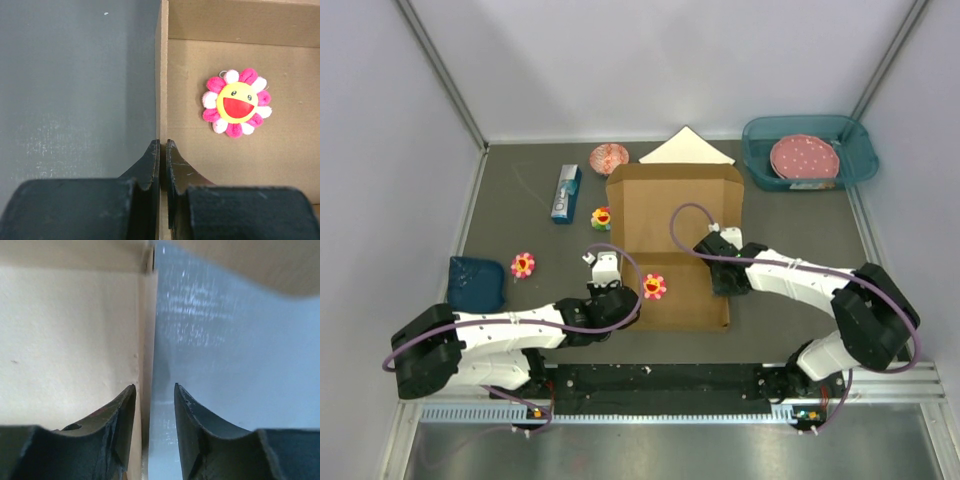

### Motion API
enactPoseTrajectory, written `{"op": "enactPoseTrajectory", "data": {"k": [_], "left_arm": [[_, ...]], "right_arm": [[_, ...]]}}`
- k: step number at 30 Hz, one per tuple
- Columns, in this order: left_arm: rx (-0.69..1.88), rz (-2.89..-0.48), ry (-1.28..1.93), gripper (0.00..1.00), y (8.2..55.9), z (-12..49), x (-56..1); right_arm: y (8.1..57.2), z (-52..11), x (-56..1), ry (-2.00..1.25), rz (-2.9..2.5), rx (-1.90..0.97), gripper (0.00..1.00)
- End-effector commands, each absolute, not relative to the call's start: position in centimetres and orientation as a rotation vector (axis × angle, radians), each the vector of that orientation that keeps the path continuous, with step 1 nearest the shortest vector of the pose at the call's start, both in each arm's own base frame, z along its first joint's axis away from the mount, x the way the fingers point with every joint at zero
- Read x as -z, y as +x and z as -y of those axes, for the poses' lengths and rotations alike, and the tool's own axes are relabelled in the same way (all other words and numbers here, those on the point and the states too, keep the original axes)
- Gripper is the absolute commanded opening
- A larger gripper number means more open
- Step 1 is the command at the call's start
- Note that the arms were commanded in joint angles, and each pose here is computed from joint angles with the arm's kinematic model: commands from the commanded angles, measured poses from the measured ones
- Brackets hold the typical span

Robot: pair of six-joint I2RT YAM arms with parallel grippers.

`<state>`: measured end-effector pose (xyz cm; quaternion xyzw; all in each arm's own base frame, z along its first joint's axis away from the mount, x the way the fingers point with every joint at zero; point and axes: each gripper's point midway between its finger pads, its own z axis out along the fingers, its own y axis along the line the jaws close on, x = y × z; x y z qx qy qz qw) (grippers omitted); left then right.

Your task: Fold the paper box

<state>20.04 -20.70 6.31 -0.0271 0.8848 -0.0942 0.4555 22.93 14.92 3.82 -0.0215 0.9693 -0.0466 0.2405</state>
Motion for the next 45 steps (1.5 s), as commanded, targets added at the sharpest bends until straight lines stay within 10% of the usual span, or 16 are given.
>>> {"op": "enactPoseTrajectory", "data": {"k": [1,9,18,22,28,41,45], "left_arm": [[0.303,-2.143,-0.126,0.0,20.7,22.0,-7.7],[0.31,-2.143,-0.126,0.0,20.6,21.9,-7.7],[0.311,-2.147,-0.127,0.0,20.5,21.9,-7.6],[0.312,-2.147,-0.125,0.0,20.4,21.9,-7.6],[0.306,-2.145,-0.132,0.0,20.4,21.7,-7.5],[0.318,-2.139,-0.141,0.0,20.6,21.9,-8.0],[0.317,-2.135,-0.141,0.0,20.6,21.9,-8.2]], "right_arm": [[21.0,-15.0,-2.5,-0.07,-2.706,0.132,0.33],[20.2,-14.4,-1.2,-0.084,-2.727,0.179,0.0],[19.7,-14.8,-1.2,-0.083,-2.722,0.176,0.0],[20.1,-15.5,-2.5,-0.053,-2.697,0.116,0.33],[20.3,-16.2,-4.6,-0.036,-2.666,0.038,0.45],[16.1,-15.2,-2.1,-0.143,-2.809,0.058,0.38],[15.7,-14.7,-1.5,-0.144,-2.815,0.093,0.14]]}}
